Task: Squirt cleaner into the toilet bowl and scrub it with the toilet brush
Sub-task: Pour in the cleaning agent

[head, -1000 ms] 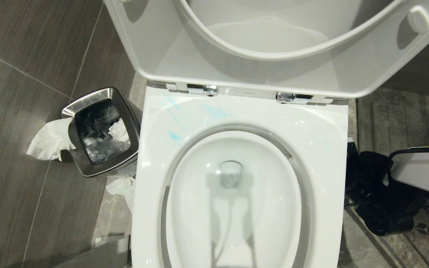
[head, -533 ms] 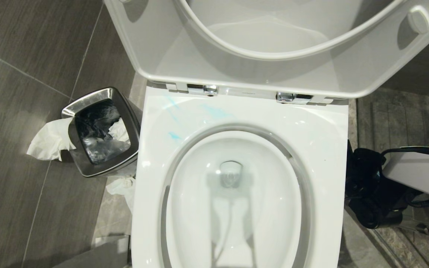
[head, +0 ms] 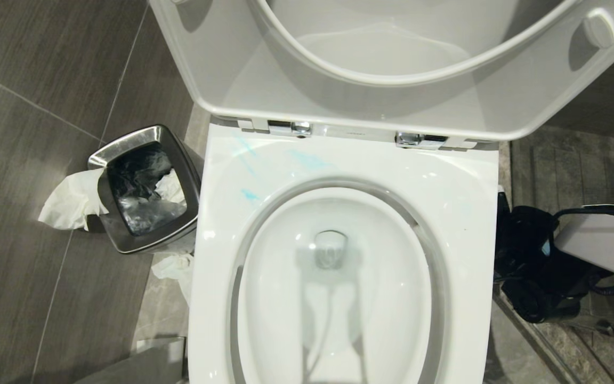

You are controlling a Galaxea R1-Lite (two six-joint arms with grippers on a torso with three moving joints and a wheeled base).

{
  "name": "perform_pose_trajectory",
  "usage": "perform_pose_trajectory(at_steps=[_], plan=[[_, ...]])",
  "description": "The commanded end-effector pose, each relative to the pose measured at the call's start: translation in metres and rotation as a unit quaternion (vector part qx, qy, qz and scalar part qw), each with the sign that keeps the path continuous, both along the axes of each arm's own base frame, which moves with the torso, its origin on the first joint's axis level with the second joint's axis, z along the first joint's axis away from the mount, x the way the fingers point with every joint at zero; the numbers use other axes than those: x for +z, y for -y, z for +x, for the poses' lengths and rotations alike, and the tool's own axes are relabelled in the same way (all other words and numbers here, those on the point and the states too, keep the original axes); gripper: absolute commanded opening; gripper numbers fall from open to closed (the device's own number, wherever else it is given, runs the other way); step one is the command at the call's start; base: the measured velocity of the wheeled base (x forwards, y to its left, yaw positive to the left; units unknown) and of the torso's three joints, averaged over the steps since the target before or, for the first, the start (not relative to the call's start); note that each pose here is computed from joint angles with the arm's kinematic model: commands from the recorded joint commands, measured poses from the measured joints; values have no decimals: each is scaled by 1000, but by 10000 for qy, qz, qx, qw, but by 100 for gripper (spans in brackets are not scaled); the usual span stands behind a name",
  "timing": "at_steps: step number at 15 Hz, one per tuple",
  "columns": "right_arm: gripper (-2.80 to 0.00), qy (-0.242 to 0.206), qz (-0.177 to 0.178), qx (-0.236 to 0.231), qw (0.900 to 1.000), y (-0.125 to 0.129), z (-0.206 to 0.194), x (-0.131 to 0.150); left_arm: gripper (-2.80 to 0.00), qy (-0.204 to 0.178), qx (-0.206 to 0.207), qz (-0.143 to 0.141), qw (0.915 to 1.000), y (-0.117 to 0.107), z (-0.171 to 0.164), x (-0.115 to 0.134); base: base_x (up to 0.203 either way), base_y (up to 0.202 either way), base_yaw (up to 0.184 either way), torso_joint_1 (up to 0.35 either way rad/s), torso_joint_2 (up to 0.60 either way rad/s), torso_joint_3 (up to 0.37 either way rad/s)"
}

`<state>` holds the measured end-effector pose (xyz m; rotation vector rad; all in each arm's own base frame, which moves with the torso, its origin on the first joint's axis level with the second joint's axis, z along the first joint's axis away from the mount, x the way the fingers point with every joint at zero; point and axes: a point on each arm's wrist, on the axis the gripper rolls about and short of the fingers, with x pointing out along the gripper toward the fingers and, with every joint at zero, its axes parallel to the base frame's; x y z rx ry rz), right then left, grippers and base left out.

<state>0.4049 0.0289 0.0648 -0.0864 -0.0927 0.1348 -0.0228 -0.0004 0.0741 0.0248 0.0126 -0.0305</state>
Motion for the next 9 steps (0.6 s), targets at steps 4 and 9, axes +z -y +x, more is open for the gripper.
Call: perform_pose_trajectory(at_steps=[4,9], plan=[[0,435,23,8,9991,-2,28,0,-280,-15,-2,-1,10000,0,0,0,0,0,0,0,0,0],[0,755,44,54,9971,-5,53,-7,-280,-19,-2,6,10000,0,0,0,0,0,0,0,0,0]])
